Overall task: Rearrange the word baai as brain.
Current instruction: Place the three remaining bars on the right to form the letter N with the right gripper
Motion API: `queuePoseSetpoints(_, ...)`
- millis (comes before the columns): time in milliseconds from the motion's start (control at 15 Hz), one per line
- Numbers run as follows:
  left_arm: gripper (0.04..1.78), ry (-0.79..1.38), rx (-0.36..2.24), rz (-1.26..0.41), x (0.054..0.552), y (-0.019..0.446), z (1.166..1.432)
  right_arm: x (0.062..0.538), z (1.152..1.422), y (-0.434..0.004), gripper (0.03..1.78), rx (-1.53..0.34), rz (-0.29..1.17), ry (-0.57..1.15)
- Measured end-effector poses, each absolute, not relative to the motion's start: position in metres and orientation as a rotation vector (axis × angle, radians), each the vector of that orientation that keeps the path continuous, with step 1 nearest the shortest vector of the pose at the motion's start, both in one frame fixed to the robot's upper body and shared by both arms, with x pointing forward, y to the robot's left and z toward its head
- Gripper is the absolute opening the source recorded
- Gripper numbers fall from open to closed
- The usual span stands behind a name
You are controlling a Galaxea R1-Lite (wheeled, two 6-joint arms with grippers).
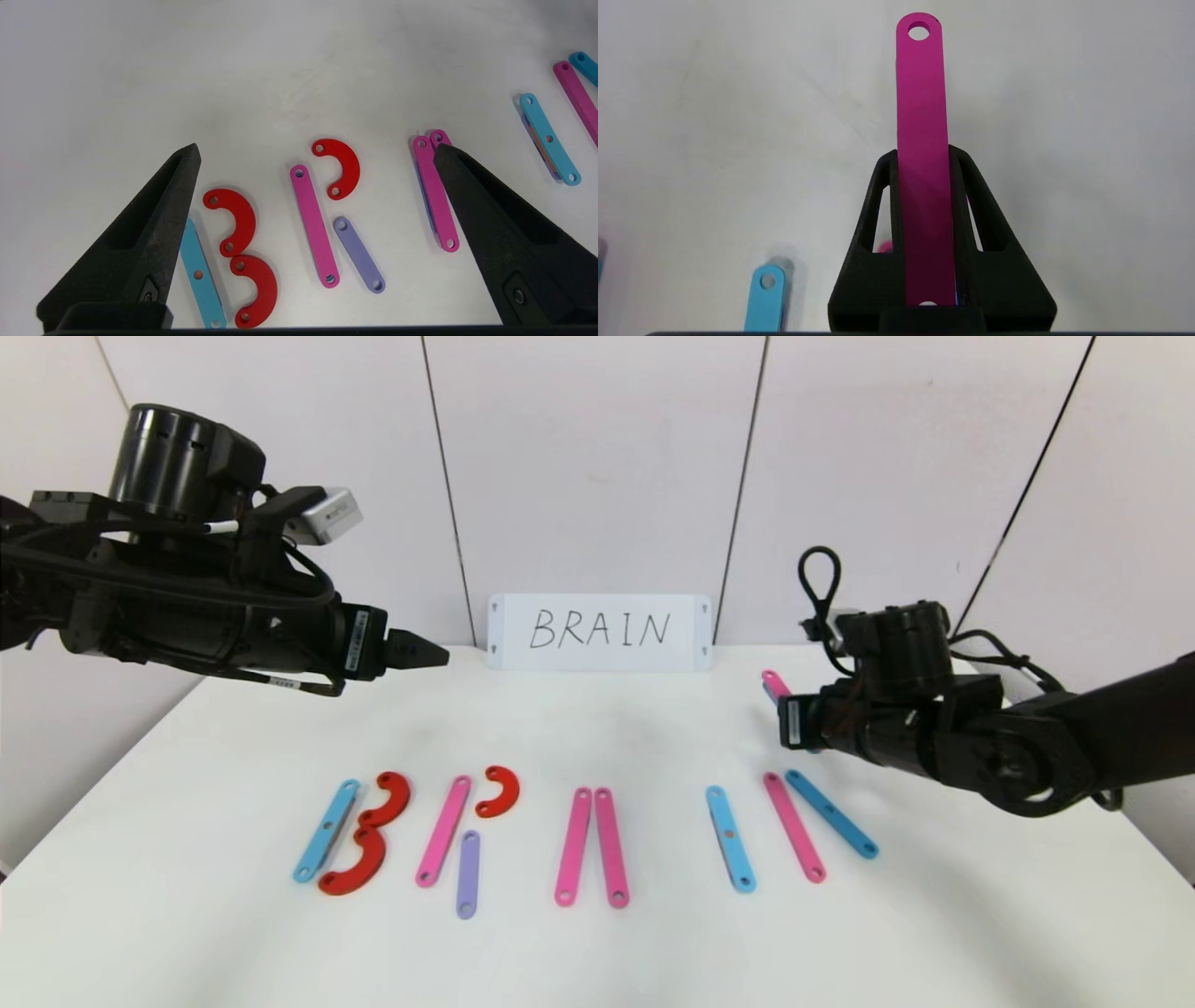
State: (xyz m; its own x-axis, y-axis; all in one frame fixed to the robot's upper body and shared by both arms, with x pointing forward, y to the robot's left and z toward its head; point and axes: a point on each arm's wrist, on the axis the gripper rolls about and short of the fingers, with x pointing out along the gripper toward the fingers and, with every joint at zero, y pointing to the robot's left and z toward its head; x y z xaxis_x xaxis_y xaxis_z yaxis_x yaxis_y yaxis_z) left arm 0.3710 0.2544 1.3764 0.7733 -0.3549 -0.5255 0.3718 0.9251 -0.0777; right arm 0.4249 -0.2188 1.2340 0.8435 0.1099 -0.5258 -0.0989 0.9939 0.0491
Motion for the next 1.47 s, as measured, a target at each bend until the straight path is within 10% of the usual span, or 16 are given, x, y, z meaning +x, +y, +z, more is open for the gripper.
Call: queuePoseSetpoints(1467, 1.74, 0.560, 0.033, -0.404, 0.368, 0.252, 1.377, 0.384, 1.182, -0.282, 0.30, 0.109, 0.012, 0.693)
